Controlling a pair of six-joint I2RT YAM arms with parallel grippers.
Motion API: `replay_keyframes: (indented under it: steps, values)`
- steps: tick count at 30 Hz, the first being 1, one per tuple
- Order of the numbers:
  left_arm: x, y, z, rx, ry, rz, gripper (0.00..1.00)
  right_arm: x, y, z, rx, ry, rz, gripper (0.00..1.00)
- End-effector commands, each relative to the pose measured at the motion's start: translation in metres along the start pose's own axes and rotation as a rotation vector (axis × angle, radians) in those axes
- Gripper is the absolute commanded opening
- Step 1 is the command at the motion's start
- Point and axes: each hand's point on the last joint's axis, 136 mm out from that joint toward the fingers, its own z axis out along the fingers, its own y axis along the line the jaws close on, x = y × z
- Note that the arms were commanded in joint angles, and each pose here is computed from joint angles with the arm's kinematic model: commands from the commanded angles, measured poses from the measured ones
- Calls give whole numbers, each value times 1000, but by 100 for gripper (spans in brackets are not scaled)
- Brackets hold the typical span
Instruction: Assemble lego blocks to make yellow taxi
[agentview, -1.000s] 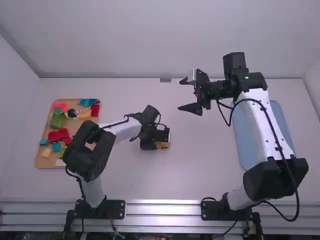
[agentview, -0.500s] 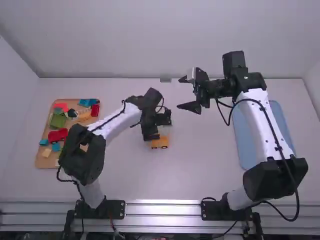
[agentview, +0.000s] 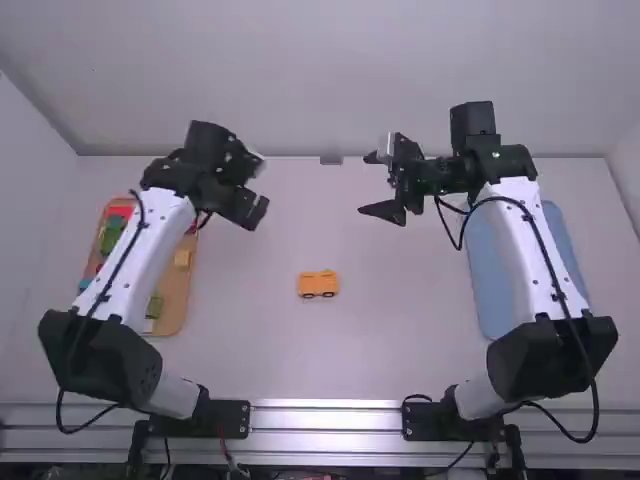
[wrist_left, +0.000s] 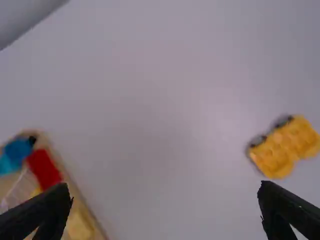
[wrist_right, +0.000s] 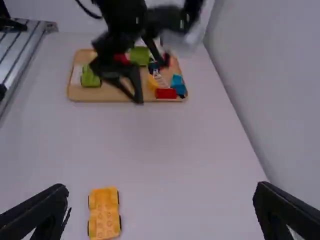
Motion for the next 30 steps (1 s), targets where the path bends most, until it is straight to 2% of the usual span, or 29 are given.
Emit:
replay_keyframes:
  steps: [1,3,9,13,22,26,30]
  values:
    - [8,41,-29,-143,-45,-397,99,-11,-4,-6,21,-12,-30,99]
    - [34,78,-39,-291,-17,-669,99,-12,-5,-5,23,-14,-40,99]
    - [66,118,-50,-379,24,-781,99,-15,-6,-1,27,-12,-46,99]
    - [92,153,-63,-484,5,-1005,99,-14,-12,3,52,10,-23,99]
    - [168,186,-89,-602,114,-1292,99,-15,-12,9,57,26,-37,99]
    - [170,190,-89,-551,103,-1284,99,-18,-14,9,63,19,-43,99]
    - [140,184,-72,-359,53,-1065,99,-18,-19,7,77,14,-43,99]
